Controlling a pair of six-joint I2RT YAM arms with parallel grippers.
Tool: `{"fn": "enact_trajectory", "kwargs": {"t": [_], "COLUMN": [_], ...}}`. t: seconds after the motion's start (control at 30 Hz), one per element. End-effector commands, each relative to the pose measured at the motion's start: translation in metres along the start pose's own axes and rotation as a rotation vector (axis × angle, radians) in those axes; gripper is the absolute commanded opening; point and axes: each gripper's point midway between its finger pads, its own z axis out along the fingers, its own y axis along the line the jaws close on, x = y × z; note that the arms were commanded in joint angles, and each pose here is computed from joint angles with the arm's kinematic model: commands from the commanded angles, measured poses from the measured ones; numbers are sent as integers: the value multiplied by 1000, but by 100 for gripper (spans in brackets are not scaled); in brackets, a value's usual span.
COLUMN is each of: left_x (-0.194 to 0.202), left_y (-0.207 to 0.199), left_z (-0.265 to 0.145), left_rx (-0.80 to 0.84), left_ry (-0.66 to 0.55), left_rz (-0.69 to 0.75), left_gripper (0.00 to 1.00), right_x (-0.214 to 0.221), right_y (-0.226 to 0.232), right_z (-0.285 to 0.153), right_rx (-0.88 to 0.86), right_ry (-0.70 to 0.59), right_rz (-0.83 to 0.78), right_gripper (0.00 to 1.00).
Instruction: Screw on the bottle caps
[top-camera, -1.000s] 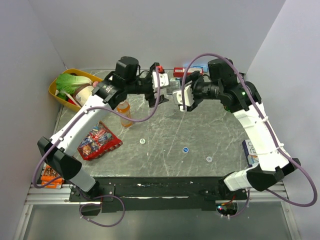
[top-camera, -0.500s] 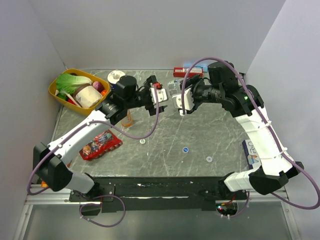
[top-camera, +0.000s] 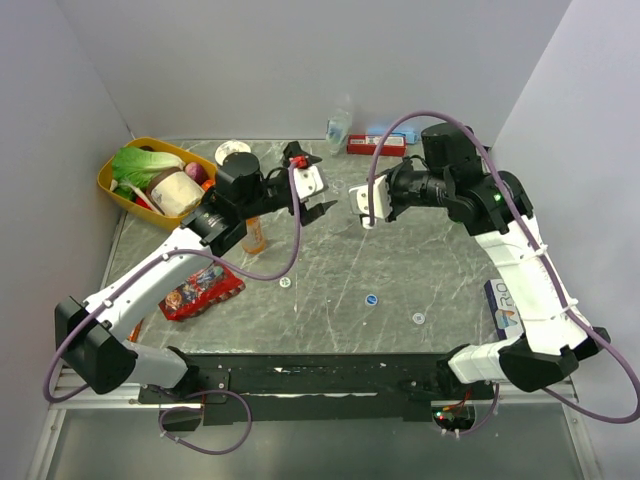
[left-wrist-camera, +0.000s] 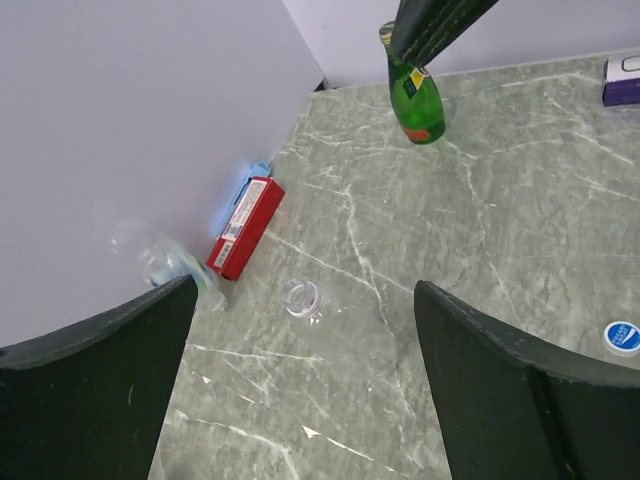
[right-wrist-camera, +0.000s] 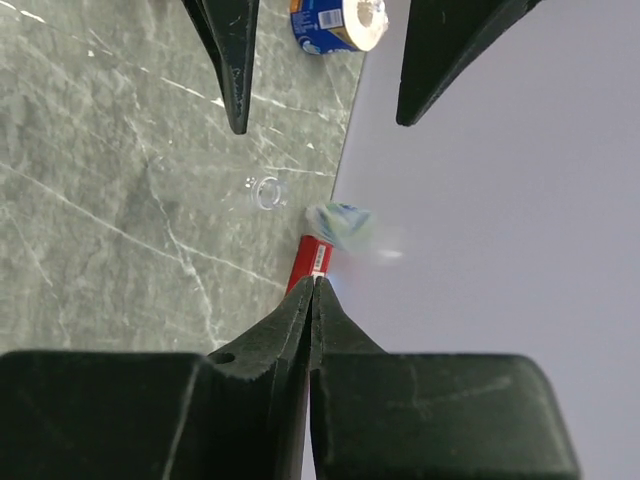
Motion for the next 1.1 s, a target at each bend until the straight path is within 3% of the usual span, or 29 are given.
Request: {"fn": "enact_trajectory", "kwargs": {"t": [0.0, 0.07, 0.17, 0.2, 0.23, 0.27, 0.3, 0.37, 0.43, 0.6, 0.87, 1.07], "left_x": [-15, -17, -15, -11, -8, -7, -1, 1, 9, 20, 36, 38], "left_y": [23, 39, 51, 55, 59, 59, 55, 50, 43, 38, 31, 34], "left_z": [-18, -30, -42, -46, -51, -54, -58, -62, -66, -77, -90, -95], "left_rx": [-121, -202, -269, -304, -330, -345, -351, -350, -346, -375, -382, -386], "left_ry": [-40, -68, -44, -23, -18, -22, -8, -3, 20, 58, 127, 141], "left_rz": [-43, -111, -207, -246, -278, -329, -352, -372, -385, -390, -371, -373], "left_gripper": [96, 96, 96, 96, 96, 96, 96, 96, 96, 96, 96, 96], "right_x": [0, 12, 36, 31, 46, 53, 50, 59, 62, 81, 103, 122], "right_y": [-17, -14, -34, -41, -40, -29, -20, -8, -13, 6, -2, -4], "right_z": [-33, -30, -31, -30, -32, -18, -10, 11, 21, 74, 143, 181], "right_rx": [109, 136, 298, 331, 352, 327, 297, 294, 336, 249, 198, 208], "right_ry": [24, 29, -7, -95, -100, -121, -171, -207, -264, -310, -330, -287], "right_rz": [61, 139, 391, 563, 671, 770, 879, 939, 1024, 1204, 1248, 1245], "right_gripper": [6, 6, 12, 28, 40, 63, 72, 85, 92, 98, 99, 91]}}
